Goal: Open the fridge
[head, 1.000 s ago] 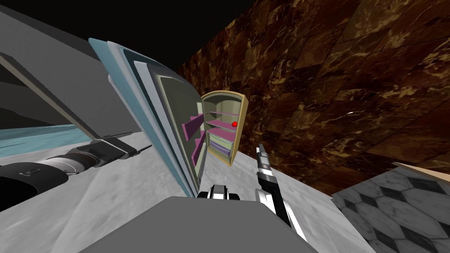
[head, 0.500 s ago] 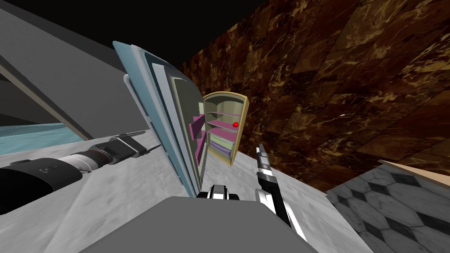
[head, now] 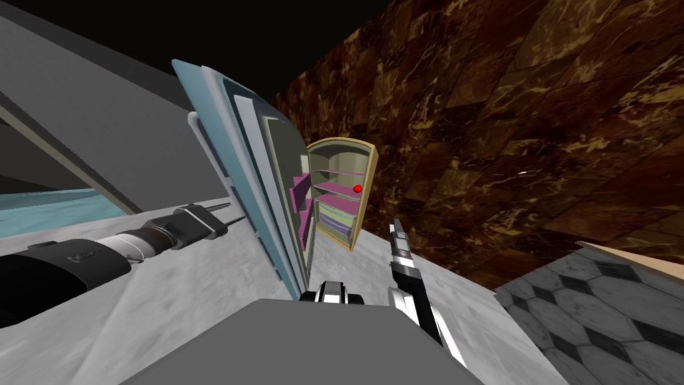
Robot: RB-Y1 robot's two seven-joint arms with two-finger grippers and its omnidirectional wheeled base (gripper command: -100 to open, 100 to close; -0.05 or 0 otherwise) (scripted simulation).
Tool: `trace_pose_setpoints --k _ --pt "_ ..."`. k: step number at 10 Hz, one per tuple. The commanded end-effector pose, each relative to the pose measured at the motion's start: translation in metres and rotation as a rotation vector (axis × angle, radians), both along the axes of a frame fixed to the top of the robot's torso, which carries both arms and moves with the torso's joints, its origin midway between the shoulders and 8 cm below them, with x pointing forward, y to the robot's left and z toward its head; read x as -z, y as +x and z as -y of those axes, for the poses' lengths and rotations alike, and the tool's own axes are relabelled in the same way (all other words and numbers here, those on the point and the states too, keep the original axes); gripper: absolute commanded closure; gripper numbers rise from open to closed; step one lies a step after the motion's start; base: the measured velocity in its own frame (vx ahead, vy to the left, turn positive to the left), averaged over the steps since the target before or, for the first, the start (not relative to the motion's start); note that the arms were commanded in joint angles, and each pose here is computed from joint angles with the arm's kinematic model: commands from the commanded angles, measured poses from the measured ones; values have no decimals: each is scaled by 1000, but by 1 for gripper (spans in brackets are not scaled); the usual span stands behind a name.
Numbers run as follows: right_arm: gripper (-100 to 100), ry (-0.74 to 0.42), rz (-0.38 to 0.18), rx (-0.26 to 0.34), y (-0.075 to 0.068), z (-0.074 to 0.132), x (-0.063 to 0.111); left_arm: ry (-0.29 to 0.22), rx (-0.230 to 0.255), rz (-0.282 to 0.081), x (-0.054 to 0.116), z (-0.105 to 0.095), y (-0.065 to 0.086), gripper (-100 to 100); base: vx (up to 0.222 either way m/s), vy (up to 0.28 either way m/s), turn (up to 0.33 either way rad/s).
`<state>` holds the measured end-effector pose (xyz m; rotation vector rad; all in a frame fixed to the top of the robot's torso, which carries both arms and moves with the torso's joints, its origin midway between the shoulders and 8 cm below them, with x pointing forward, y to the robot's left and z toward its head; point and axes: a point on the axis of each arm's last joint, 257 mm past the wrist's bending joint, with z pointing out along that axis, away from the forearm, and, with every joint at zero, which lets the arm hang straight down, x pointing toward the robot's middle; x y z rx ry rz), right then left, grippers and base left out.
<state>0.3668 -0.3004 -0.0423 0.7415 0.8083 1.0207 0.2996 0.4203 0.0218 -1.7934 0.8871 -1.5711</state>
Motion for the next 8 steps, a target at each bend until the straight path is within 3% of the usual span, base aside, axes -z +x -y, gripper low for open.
trace_pose_setpoints --k 1,8 --pt "0 0 0 0 0 0 0 -1 34 1 -2 12 5 100 -106 296 -96" --pt "0 0 0 0 0 0 0 -3 113 3 -5 39 15 100 -74 268 -78"
